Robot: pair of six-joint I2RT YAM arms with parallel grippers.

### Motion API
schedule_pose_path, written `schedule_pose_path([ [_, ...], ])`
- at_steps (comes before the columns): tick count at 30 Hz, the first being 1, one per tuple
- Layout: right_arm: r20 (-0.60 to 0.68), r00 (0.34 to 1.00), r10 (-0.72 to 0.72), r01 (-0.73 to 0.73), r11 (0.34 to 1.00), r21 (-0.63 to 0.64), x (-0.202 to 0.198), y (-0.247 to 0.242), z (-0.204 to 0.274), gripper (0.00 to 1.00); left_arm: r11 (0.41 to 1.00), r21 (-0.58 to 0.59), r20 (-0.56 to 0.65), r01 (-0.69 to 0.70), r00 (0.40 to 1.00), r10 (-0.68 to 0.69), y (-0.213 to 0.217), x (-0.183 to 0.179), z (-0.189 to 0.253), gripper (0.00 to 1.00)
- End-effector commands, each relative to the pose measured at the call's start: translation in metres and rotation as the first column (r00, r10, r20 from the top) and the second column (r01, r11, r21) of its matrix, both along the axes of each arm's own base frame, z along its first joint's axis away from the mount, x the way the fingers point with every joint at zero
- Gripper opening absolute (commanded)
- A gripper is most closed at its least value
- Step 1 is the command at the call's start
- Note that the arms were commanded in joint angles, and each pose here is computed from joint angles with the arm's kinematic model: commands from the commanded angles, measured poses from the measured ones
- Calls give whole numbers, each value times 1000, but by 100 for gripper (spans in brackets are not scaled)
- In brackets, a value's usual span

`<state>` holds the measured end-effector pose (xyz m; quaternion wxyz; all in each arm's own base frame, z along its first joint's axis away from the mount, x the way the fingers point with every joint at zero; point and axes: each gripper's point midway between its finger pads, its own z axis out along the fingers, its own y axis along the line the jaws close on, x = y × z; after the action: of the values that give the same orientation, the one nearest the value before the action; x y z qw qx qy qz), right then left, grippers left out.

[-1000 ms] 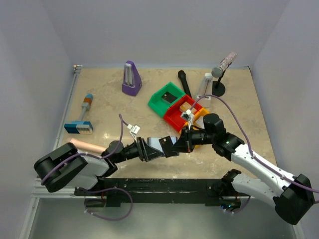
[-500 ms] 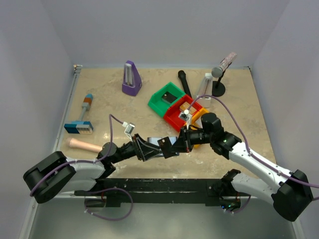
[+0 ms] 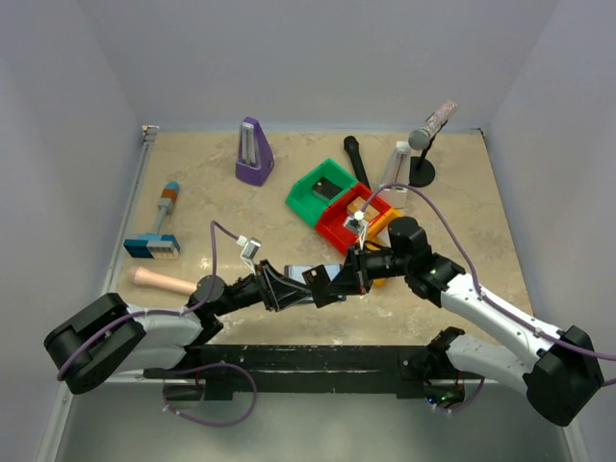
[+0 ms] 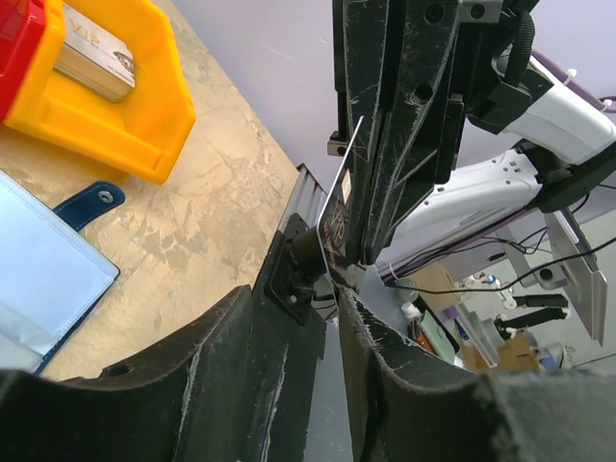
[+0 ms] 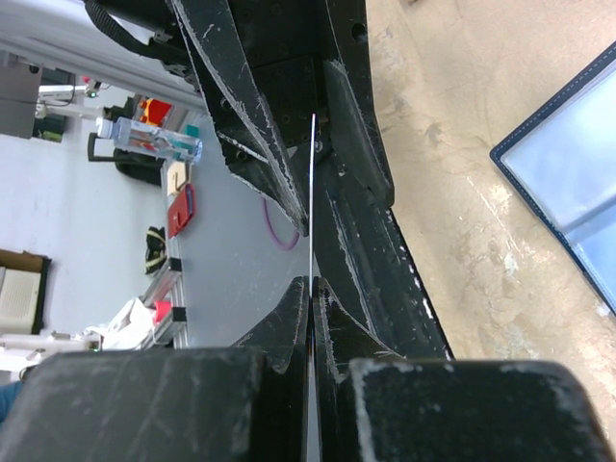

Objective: Take the credit cards out of the card holder
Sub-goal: Place the credit card in the storage box.

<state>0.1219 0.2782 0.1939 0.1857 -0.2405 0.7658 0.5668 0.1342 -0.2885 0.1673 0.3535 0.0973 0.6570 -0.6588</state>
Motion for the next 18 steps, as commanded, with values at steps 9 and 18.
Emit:
schedule_pose_path([
  [9,38,999,26,-28,998,58,3,6,16,0,969,-236,272,70,962,-3,4,-12,85,40],
  [18,35,999,28,-30,998,49,3,6,12,0,967,-242,280,81,960,-10,4,-14,88,13],
])
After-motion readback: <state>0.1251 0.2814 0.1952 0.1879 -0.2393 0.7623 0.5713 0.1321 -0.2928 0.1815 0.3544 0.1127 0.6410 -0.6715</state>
